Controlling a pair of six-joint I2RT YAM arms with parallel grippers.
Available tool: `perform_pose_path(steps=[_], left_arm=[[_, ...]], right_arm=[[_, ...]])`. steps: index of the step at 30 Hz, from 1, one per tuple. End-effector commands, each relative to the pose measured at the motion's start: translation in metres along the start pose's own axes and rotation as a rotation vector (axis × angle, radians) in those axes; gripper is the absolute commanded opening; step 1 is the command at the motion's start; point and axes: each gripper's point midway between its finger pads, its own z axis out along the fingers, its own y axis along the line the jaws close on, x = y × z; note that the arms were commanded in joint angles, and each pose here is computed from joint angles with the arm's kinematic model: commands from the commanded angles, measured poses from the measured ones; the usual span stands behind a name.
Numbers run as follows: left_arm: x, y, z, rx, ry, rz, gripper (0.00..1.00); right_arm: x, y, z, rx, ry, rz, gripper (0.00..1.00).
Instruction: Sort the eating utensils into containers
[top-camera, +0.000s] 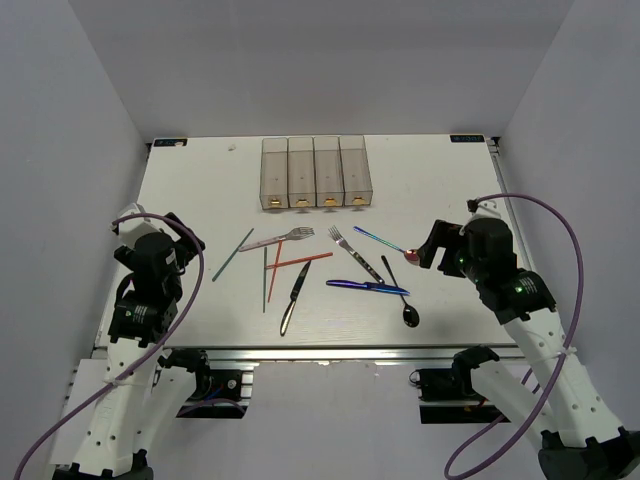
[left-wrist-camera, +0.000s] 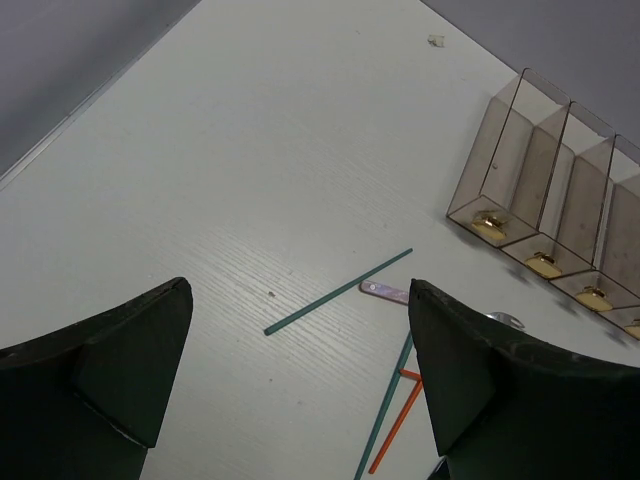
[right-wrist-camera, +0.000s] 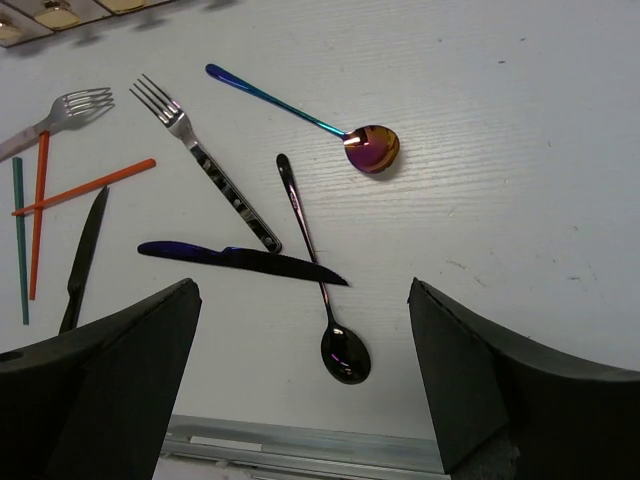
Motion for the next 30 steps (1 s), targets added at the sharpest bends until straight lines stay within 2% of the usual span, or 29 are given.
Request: perform_pose_path(steps=[1, 6, 11, 16, 19, 22, 24, 25, 26, 28, 29, 30], left_arm=[[-0.009, 0.001, -0.003, -0.007, -0.023, -0.014, 0.98], [-0.007, -0.001, -0.003, 0.0, -0.017, -0.01, 0.98], [-0.007, 0.0, -0.002, 0.0, -0.016, -0.01, 0.98], [-0.006, -0.002, -0.002, 0.009, -0.011, -0.01, 0.98], [-0.005, -0.005, -0.002, 0.026, -0.006, -0.012, 0.98], [-0.002, -0.006, -0.002, 0.034, 0.001, -0.007, 0.98], [-0.001, -0.007, -0.001, 0.035, 0.005, -0.007, 0.98], [-0.001, -0.007, -0.001, 0.035, 0.005, -0.009, 0.98], [0.0, -0.007, 0.0, 0.037, 0.008, -0.008, 0.98], [0.0, -0.008, -0.001, 0.041, 0.008, -0.009, 0.98], [0.0, -0.008, -0.001, 0.04, 0.006, -0.011, 0.98], [0.0, -0.007, -0.001, 0.037, 0.009, -0.009, 0.98]], right_arm=[[-0.02, -0.002, -0.007, 0.038, -0.053, 0.04, 0.89], [-0.026, 0.002, -0.01, 0.037, -0.065, 0.098, 0.89], [-0.029, 0.023, -0.008, -0.059, -0.055, 0.17, 0.89], [-0.026, 0.025, 0.008, -0.019, -0.016, 0.215, 0.89], [-0.016, 0.041, 0.021, -0.002, 0.001, 0.248, 0.89], [0.001, 0.056, 0.034, 0.091, 0.007, 0.272, 0.89], [0.007, 0.057, 0.043, 0.227, -0.039, 0.329, 0.89], [0.02, 0.077, 0.039, 0.218, -0.039, 0.304, 0.89], [0.018, 0.085, 0.05, 0.294, -0.095, 0.384, 0.89], [0.041, 0.088, 0.051, 0.398, -0.046, 0.369, 0.89], [0.059, 0.091, 0.065, 0.473, -0.016, 0.348, 0.89], [0.055, 0.107, 0.07, 0.487, -0.037, 0.467, 0.89]])
